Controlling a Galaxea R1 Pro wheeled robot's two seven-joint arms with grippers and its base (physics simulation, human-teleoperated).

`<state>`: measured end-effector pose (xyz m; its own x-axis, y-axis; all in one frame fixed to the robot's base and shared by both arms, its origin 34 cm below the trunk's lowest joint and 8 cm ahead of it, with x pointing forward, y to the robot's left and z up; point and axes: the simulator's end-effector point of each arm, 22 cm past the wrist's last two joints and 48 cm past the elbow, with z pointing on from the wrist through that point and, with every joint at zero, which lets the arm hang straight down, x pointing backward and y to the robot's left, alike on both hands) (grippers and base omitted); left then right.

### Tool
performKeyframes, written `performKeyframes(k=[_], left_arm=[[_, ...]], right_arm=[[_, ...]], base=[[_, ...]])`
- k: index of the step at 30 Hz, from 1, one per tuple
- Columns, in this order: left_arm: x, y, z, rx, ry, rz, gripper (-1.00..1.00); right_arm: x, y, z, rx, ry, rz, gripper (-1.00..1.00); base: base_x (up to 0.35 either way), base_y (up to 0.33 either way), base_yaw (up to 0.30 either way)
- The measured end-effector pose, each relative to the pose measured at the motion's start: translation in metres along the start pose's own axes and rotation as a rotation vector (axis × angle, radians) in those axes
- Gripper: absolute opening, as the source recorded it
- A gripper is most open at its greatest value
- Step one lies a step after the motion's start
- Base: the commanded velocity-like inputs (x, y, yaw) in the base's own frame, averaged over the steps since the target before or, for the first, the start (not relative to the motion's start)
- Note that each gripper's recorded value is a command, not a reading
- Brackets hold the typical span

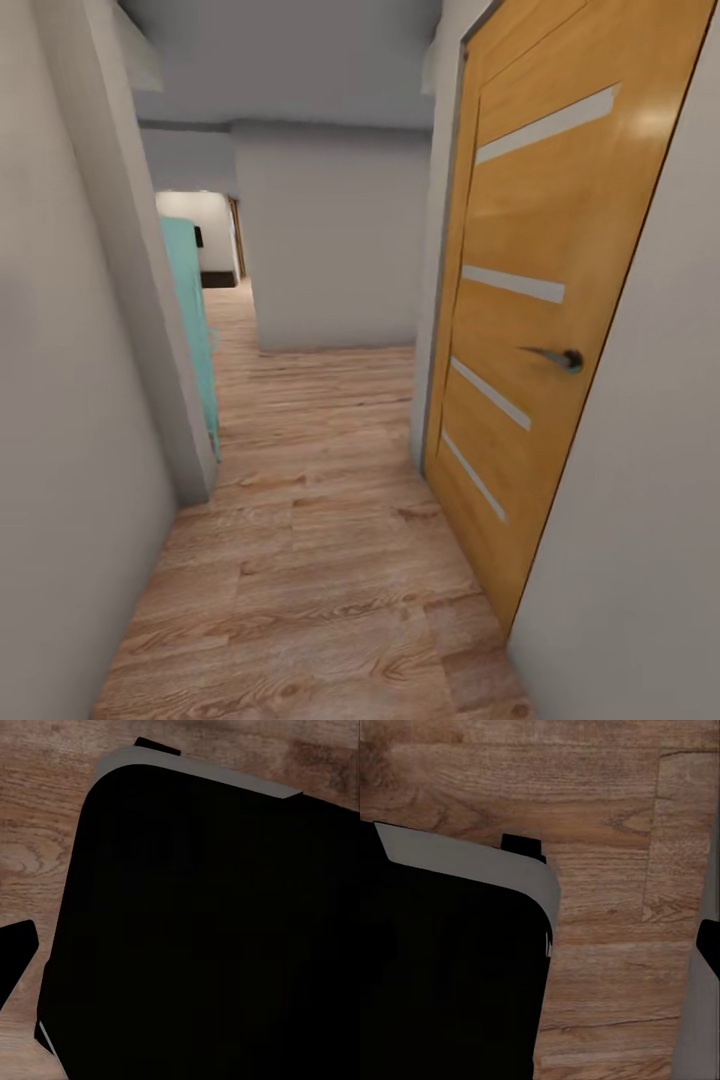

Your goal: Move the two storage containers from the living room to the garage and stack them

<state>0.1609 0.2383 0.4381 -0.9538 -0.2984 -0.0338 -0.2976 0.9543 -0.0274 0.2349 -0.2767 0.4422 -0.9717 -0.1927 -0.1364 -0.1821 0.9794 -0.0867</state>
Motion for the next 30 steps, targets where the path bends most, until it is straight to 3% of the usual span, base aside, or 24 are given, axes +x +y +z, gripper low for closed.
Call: performKeyframes(k=[14,30], left_arm=[[0.0005,0.0001,0.0,0.0,0.001,-0.001,1.0],[0.0058,0.0013,0.0,-0.003,0.015,0.002,1.0]], right_arm=[[0.0002,-0.001,0.0,0.001,0.0,0.002,1.0],[-0.0014,-0.0065,0.0002,0.006,-0.011,-0.009,1.0]], base=[[0.322,0.0,0.273],[0.323,0.0,0.012]])
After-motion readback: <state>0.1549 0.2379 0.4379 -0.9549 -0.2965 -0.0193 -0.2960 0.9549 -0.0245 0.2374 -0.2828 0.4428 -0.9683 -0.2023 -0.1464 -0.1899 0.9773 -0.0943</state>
